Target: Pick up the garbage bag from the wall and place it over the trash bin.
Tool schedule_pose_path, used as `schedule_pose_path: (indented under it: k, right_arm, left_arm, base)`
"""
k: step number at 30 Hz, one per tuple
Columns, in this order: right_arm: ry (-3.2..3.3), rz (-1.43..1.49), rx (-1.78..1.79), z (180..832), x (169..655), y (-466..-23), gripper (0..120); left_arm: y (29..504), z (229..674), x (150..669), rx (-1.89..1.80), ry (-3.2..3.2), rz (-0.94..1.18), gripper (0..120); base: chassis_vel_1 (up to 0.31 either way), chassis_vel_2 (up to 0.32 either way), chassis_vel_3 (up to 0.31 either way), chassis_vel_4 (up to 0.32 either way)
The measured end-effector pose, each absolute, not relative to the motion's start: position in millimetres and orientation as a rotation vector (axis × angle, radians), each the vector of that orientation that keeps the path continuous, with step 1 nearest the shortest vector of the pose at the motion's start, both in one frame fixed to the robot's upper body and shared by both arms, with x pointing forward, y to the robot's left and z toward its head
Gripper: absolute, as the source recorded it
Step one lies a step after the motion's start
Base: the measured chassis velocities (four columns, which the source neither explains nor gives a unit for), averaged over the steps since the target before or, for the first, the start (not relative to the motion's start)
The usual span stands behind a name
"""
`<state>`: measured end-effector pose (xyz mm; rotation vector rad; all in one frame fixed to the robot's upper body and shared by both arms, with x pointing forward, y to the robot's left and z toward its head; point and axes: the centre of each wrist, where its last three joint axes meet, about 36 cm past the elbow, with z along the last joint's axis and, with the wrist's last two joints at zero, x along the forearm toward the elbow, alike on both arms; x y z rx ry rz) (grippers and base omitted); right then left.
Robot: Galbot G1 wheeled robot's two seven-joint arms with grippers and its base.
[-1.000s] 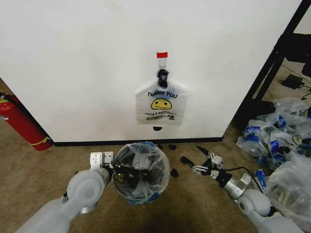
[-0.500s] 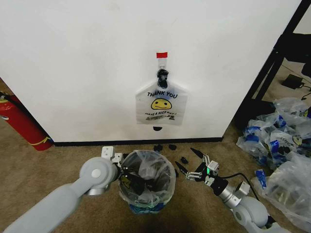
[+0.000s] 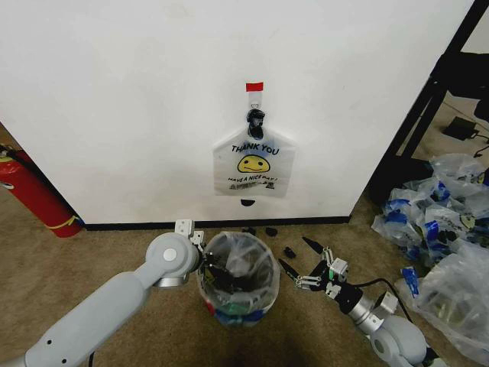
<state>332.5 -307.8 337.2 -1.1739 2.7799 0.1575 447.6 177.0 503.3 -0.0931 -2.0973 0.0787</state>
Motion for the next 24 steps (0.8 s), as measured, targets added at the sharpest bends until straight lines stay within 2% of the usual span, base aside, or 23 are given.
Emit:
schedule_pose_path:
  k: [2,4,7,8,10,11,15,20,24]
  right_arm:
    - [2.777,0.159,-1.174,336.4,332.4,-307.8,100]
    - [2.776,0.159,-1.173,336.2,332.4,-307.8,100]
    - [2.773,0.168,-1.135,335.7,333.1,-305.7,100]
    - [2.781,0.176,-1.103,336.2,333.2,-303.4,100]
    - [2.787,0.182,-1.082,336.8,333.1,-301.7,100]
    - [2.799,0.196,-1.031,338.7,332.8,-297.5,100]
    - [2.830,0.256,-0.858,347.4,325.6,-280.5,100]
    - [2.802,0.210,-0.637,360.6,305.3,-264.0,100]
    - [2.750,0.035,-0.538,372.4,297.8,-264.6,100]
  left_arm:
    - [182.1,512.6,444.0,-0.086,-2.130,0.073,53]
    - [183.4,515.2,442.5,-0.087,-2.137,0.074,54]
    - [193.8,529.5,425.6,-0.097,-2.177,0.089,68]
    - [196.6,530.3,420.0,-0.099,-2.188,0.091,73]
    - [198.3,529.9,416.3,-0.099,-2.198,0.089,74]
    - [201.8,528.6,410.1,-0.095,-2.229,0.078,81]
    - [211.2,520.8,385.6,-0.089,-2.468,0.026,97]
    - [221.9,503.8,349.6,-0.202,-2.849,0.023,100]
    - [237.3,489.3,334.1,-0.234,-3.134,0.017,100]
  base:
    - [0.000,0.000,0.000,0.000]
    - [0.000,0.000,0.000,0.000]
    - [0.000,0.000,0.000,0.000]
    - [0.000,0.000,0.000,0.000]
    - [0.000,0.000,0.000,0.000]
    - [0.000,0.000,0.000,0.000]
    - [0.000,0.000,0.000,0.000]
    - [0.000,0.000,0.000,0.000]
    - [0.000,0.000,0.000,0.000]
